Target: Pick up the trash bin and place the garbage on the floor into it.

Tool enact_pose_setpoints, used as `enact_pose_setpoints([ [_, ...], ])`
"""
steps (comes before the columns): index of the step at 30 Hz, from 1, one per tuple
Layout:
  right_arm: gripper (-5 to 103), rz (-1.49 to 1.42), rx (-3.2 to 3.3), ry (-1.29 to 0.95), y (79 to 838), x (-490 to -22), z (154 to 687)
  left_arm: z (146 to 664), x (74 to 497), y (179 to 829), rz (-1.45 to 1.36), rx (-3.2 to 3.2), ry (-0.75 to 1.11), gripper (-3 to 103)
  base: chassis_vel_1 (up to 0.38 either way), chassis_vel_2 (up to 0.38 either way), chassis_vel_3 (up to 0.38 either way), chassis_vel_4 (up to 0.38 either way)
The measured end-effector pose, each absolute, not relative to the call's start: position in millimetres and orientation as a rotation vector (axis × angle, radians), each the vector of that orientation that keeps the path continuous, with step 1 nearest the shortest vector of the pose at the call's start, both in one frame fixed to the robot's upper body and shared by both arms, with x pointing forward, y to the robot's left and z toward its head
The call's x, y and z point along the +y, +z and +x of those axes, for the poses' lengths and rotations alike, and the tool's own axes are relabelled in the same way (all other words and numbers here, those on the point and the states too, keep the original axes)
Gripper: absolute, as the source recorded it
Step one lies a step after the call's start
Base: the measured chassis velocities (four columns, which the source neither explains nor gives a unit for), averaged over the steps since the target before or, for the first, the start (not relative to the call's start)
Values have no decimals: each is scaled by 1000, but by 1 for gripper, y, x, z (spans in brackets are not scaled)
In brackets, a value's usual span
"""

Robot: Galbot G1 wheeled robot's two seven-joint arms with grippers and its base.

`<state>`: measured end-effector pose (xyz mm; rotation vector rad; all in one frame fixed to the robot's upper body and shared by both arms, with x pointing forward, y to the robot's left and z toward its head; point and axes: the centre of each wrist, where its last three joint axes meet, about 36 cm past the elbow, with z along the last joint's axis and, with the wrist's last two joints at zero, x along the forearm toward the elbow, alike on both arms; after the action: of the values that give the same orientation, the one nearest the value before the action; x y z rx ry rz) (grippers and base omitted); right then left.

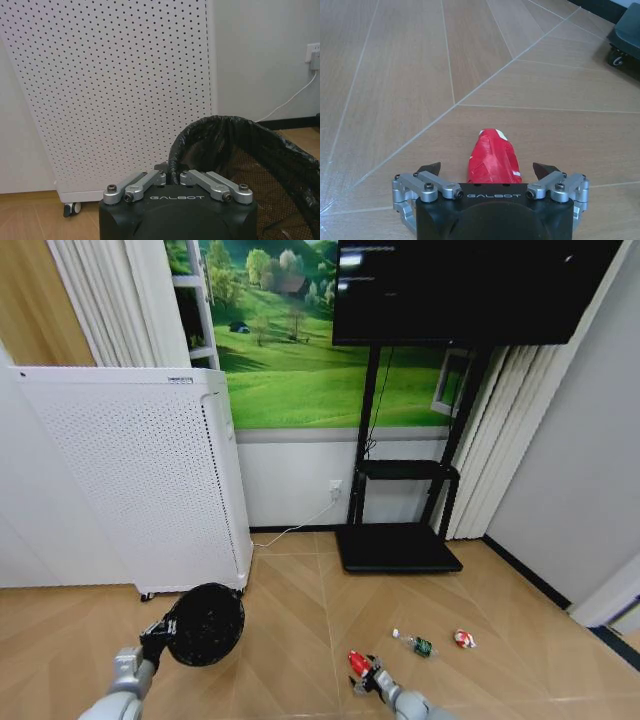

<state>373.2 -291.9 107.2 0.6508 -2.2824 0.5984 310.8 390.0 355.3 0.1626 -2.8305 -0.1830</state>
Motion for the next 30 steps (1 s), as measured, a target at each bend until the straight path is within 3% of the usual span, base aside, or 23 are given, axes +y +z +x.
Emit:
enact_pose_setpoints([
  [13,101,587,-2258,654,105,-292,373,312,388,351,160,-2827,-178,7,0,0,0,0],
  [15,87,591,-2257,653,104,-288,373,311,388,350,160,-2827,-181,7,0,0,0,0],
  [21,71,598,-2258,647,103,-283,372,310,389,349,162,-2826,-196,7,0,0,0,0],
  [24,54,604,-2256,645,102,-281,371,309,390,348,163,-2825,-201,7,0,0,0,0],
  [30,50,604,-2256,645,102,-281,371,309,390,348,164,-2826,-201,7,0,0,0,0],
])
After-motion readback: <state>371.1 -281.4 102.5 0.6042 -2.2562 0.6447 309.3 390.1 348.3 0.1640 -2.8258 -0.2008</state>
